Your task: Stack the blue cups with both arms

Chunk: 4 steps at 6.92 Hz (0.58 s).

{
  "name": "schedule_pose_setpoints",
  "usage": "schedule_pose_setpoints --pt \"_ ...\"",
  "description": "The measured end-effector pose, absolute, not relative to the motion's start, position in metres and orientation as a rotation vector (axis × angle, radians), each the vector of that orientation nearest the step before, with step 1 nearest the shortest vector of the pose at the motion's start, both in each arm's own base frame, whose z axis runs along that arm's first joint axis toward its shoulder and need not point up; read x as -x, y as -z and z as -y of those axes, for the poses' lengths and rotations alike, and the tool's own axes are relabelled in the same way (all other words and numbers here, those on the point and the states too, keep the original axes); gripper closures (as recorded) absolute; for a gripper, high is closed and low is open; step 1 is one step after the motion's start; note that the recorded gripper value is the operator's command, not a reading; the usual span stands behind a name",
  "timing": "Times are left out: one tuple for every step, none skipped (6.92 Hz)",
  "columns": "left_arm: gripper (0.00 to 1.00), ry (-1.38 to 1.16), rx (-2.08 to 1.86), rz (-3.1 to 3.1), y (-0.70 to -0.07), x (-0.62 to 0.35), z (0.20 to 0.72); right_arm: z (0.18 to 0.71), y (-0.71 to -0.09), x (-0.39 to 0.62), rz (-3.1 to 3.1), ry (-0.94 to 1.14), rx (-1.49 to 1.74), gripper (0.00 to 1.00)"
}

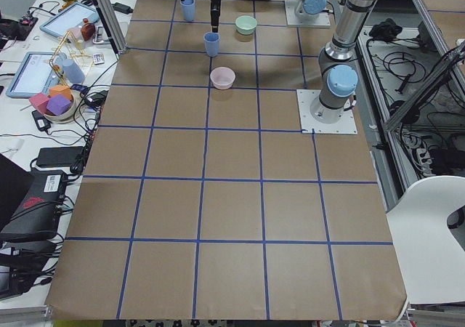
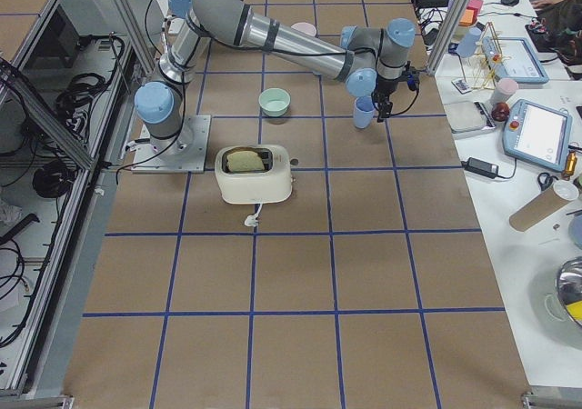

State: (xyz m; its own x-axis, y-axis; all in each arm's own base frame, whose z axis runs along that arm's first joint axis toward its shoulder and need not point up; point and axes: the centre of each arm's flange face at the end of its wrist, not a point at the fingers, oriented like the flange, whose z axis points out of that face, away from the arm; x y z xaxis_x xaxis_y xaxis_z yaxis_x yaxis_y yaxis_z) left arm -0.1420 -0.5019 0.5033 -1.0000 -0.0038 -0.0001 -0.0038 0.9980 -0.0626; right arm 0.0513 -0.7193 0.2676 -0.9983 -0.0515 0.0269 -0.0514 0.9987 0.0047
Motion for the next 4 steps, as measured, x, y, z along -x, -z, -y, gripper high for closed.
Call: schedule_pose_setpoints --pt "0.0 0.14 0.018 -3.137 -0.5011 0.1416 0.502 0.7165 -0.263 -0.0516 3.115 0.024 -0.092 0.11" --pt "0.0 0.173 0.022 -3.136 -0.5012 0.1405 0.5035 0.7152 -0.2589 -0.0518 3.116 0.037 -0.101 0.51" --pt "0.0 0.187 0.023 -3.136 -0.5029 0.1383 0.5053 0.7147 -0.2564 -0.0519 3.117 0.045 -0.105 0.94" --pt "0.0 0.186 0.018 -3.136 -0.5039 0.1363 0.5068 0.7139 -0.2554 -0.0524 3.122 0.06 -0.106 1.0"
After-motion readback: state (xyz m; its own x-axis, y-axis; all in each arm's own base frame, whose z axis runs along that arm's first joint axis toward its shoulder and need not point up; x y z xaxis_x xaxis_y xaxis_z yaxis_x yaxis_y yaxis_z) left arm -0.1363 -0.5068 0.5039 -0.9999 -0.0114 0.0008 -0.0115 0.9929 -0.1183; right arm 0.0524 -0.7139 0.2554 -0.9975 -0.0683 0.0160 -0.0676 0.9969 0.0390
